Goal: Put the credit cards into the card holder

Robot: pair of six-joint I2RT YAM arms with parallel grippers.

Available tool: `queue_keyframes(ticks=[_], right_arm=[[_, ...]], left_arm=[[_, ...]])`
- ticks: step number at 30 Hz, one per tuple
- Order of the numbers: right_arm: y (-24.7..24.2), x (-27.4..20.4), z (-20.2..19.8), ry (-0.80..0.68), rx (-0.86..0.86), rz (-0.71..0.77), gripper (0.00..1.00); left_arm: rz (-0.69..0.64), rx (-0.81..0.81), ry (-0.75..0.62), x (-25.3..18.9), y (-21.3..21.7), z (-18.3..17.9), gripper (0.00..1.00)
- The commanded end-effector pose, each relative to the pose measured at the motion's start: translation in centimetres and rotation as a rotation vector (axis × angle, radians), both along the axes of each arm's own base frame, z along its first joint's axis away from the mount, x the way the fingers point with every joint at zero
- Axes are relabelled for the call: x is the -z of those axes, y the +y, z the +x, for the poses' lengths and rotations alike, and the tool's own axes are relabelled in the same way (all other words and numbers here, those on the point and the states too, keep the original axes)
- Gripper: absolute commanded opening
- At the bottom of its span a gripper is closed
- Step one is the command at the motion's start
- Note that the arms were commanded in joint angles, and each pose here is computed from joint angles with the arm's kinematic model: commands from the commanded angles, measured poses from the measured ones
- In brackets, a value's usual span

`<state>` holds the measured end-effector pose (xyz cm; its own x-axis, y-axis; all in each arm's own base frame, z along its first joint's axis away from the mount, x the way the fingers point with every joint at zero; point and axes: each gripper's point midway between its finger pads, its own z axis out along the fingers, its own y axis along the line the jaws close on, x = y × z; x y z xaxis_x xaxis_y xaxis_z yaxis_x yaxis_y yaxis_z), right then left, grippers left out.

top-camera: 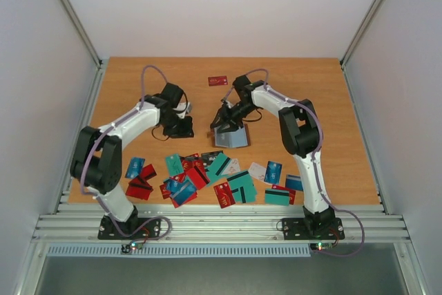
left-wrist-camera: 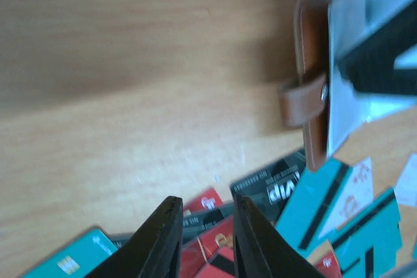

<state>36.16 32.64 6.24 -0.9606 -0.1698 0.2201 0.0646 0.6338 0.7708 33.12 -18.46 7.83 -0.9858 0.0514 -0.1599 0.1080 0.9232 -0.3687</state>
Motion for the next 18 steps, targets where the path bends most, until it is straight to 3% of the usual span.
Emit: queue_keyframes(ticks=[1,7,18], right_arm=[[-0.3,-3.6,2.0,-0.084,0.039,0.123,0.40],[-0.7,-0.5,1.8,-0.049,0.046,0.103,0.38],[-1.1,2.5,0.9,-0.014,0.049,0.081,0.35]], left_arm=[[-0.088,0.046,-0.054,-1.2,-1.8,-1.6,0.25],[-0.138,0.155,-0.061,-1.3,-5.0,-2.5,0.25],[-0.162,0.164,-0.048,0.9,-7.7,-1.7,0.25]])
